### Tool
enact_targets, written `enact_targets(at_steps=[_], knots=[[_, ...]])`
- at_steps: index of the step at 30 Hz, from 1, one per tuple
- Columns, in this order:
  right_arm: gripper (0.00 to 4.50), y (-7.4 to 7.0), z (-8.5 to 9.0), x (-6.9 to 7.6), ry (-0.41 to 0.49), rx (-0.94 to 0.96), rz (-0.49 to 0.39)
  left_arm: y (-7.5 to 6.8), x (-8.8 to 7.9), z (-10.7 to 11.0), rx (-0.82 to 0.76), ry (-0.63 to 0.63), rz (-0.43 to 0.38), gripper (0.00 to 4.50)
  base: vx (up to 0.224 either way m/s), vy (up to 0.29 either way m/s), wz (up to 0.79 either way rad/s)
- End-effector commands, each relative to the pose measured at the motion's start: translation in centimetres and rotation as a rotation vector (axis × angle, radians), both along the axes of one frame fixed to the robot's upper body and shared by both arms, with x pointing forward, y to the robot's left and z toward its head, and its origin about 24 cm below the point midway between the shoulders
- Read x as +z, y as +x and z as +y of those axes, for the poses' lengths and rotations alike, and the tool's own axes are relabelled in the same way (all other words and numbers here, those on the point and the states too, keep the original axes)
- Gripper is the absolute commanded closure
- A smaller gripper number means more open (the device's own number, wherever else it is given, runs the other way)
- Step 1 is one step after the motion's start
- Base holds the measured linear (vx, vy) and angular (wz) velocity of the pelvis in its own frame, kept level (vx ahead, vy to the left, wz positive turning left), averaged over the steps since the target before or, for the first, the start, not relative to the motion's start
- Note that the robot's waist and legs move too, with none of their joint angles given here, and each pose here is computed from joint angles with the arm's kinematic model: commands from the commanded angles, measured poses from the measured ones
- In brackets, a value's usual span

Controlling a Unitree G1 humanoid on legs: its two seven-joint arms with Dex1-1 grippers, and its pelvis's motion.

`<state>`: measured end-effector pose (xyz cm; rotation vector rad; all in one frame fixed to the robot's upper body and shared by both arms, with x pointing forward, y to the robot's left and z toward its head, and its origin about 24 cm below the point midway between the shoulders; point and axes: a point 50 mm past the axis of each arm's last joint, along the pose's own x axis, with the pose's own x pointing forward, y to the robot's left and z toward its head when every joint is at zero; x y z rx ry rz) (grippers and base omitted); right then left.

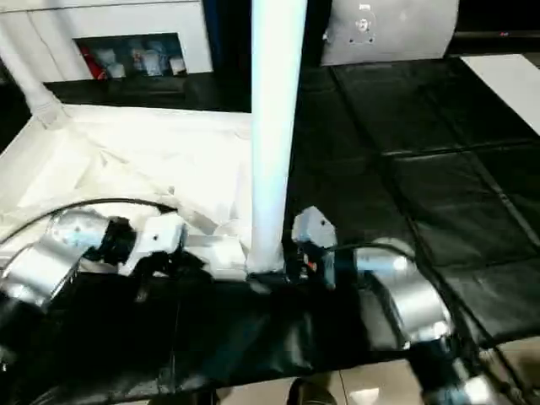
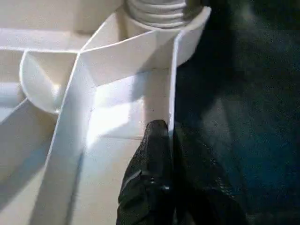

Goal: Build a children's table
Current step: Rotate leg to tighten

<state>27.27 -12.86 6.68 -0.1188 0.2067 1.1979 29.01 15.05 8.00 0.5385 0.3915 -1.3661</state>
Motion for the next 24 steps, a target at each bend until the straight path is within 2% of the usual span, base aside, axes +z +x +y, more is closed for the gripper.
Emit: enact_targets(at_steps=[1, 3, 5, 10, 12, 15, 18, 19, 21, 24], knots=[[1.74, -0.2, 1.2, -1.1, 0.024, -0.101, 0.063, 0.1, -0.1, -1.0, 0.150, -0.072, -0.002, 4.50, 0.000, 0.000, 0.00], [1.74, 0.0, 2.5, -1.7, 0.040, -0.220, 0.093, 0.0, 0.2, -2.5, 0.269, -0.141, -0.006, 4.50, 0.000, 0.000, 0.00], [1.74, 0.3, 3.2, -2.0, 0.039, -0.282, 0.111, -0.1, 0.4, -3.4, 0.317, -0.176, -0.003, 4.50, 0.000, 0.000, 0.00], [1.74, 2.0, 6.3, -2.4, 0.076, -0.554, 0.174, 0.4, 1.3, -7.4, 0.500, -0.244, -0.035, 4.50, 0.000, 0.000, 0.00], [1.74, 2.4, 7.1, -2.5, 0.081, -0.619, 0.202, 0.6, 1.5, -8.5, 0.546, -0.259, -0.049, 4.50, 0.000, 0.000, 0.00], [1.74, 2.7, 7.9, -2.3, 0.081, -0.683, 0.186, 0.2, 1.9, -10.0, 0.563, -0.259, -0.061, 4.50, 0.000, 0.000, 0.00], [1.74, 2.7, 8.0, -2.2, 0.101, -0.699, 0.173, -0.2, 1.7, -10.3, 0.558, -0.237, -0.067, 4.50, 0.000, 0.000, 0.00], [1.39, 2.7, 8.0, -2.2, 0.103, -0.698, 0.172, -0.2, 1.6, -10.2, 0.559, -0.235, -0.067, 4.50, 0.000, 0.000, 0.00], [1.04, 2.8, 7.8, -2.1, 0.117, -0.701, 0.163, -0.2, 1.4, -9.9, 0.555, -0.214, -0.075, 4.50, 0.000, 0.000, 0.00], [0.98, 2.9, 7.0, -1.6, 0.121, -0.694, 0.108, -0.2, 1.0, -8.7, 0.538, -0.182, -0.076, 4.50, 0.000, 0.000, 0.00]])
